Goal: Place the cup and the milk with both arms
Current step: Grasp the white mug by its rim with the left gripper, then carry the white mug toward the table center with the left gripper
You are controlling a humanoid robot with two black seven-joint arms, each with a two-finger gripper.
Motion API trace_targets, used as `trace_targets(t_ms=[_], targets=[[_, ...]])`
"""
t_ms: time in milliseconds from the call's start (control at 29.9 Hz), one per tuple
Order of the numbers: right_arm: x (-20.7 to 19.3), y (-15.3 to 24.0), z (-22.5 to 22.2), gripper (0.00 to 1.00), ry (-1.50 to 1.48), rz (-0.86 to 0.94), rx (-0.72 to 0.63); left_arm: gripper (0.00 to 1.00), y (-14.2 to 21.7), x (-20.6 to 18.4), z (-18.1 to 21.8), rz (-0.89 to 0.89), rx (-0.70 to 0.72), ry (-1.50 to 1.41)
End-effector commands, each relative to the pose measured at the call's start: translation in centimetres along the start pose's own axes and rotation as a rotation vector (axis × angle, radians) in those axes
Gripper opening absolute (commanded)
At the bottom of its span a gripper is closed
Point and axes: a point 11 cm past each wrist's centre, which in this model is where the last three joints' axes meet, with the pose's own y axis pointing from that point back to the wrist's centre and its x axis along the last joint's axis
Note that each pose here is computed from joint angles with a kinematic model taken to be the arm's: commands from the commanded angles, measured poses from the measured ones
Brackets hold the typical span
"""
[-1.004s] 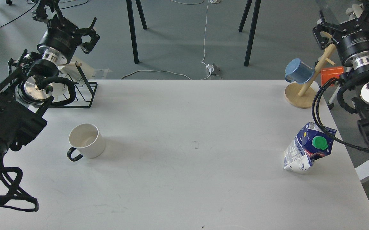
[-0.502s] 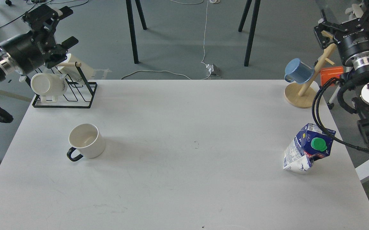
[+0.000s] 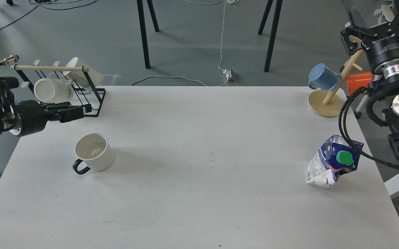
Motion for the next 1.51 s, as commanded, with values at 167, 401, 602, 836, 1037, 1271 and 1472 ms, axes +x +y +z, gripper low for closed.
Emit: trace_targets(t_ms=[167, 401, 602, 836, 1037, 1271, 1472], targets=[[0.3, 0.3, 0.1, 0.99, 0.002, 0.007, -0.003, 0.75, -2.3, -4.7, -0.9, -0.116, 0.008, -0.246], [0.3, 0.3, 0.1, 0.99, 0.002, 0.007, -0.003, 0.30, -2.4, -6.7, -1.9, -0.153, 0.039, -0.218], [0.3, 0.3, 0.1, 0.99, 0.001, 0.007, -0.004, 0.08, -2.1, -7.1, -2.9, -0.166, 0.069, -0.209], [0.6, 0.6, -0.7, 0.99, 0.014, 0.014, 0.005, 0.05, -2.7, -6.1, -2.1, -0.148, 0.049, -0.205], [0.1, 0.7, -2.3, 0.99, 0.040, -0.004, 0.014, 0.03, -4.6, 0.8, 4.5, -0.096, -0.113, -0.192], [0.1, 0.8, -2.5, 0.99, 0.035, -0.006, 0.021, 0.04, -10.0, 5.7, 19.0, -0.146, -0.338, -0.302], [-0.6, 0.3, -3.2, 0.99, 0.045, -0.021, 0.028, 0.05, -13.5, 4.3, 28.8, -0.151, -0.437, -0.481]])
